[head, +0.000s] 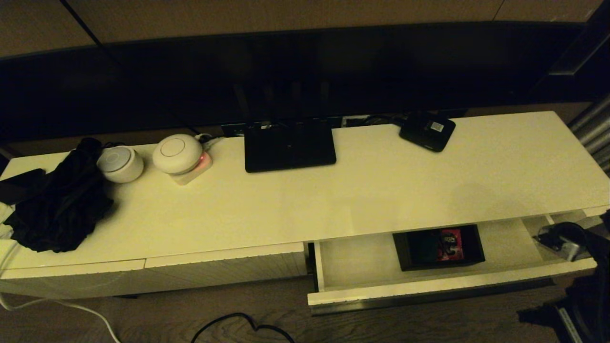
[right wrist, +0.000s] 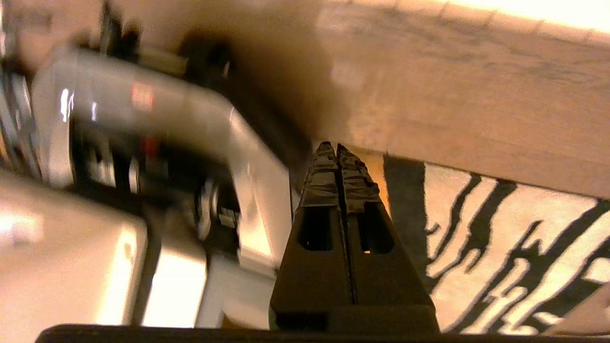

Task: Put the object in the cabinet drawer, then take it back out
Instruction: Open the drawer

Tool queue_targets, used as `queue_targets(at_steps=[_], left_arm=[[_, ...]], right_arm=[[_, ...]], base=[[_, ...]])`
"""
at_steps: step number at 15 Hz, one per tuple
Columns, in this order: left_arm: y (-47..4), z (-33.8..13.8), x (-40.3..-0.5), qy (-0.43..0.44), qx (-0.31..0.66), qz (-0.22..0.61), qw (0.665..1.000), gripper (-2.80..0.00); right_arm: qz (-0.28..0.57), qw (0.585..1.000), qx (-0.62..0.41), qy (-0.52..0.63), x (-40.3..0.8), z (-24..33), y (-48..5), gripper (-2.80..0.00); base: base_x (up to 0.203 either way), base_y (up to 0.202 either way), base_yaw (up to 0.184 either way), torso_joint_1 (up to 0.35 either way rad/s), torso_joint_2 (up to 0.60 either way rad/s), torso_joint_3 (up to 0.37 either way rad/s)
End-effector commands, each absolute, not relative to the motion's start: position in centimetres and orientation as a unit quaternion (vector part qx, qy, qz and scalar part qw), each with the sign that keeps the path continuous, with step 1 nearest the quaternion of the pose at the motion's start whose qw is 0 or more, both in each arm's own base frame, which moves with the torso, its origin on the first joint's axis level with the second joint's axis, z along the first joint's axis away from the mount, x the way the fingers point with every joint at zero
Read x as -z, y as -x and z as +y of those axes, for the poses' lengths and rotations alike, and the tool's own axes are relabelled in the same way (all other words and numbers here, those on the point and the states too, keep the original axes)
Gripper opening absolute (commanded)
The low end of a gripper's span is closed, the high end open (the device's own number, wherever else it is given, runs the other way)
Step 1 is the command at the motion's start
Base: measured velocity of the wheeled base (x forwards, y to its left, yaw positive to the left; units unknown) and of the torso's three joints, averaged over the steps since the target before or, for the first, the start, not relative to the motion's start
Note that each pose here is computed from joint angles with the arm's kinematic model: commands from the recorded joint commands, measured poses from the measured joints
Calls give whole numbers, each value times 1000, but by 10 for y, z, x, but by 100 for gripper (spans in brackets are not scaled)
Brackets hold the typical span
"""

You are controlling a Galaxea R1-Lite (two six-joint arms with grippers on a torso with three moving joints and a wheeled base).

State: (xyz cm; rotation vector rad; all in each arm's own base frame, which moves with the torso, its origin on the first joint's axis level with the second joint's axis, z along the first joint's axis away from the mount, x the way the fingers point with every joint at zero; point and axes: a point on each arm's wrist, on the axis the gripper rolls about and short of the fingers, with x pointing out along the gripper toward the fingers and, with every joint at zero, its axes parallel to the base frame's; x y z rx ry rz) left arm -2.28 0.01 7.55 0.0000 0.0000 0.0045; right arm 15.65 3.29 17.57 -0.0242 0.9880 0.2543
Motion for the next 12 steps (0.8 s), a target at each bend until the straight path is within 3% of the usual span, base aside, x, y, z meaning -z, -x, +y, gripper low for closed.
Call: queue_targets(at_steps=[1, 12], left_arm=[[23, 0, -75, 0, -2, 2, 1000, -280], [23, 0, -75, 0, -3, 2, 1000, -280]], right_arm=[[490, 866, -96, -13, -161, 39, -190, -280], [450, 889, -78, -35, -156, 48, -242, -280]], base=[[0, 0, 0, 0, 0, 0], [0, 0, 0, 0, 0, 0]])
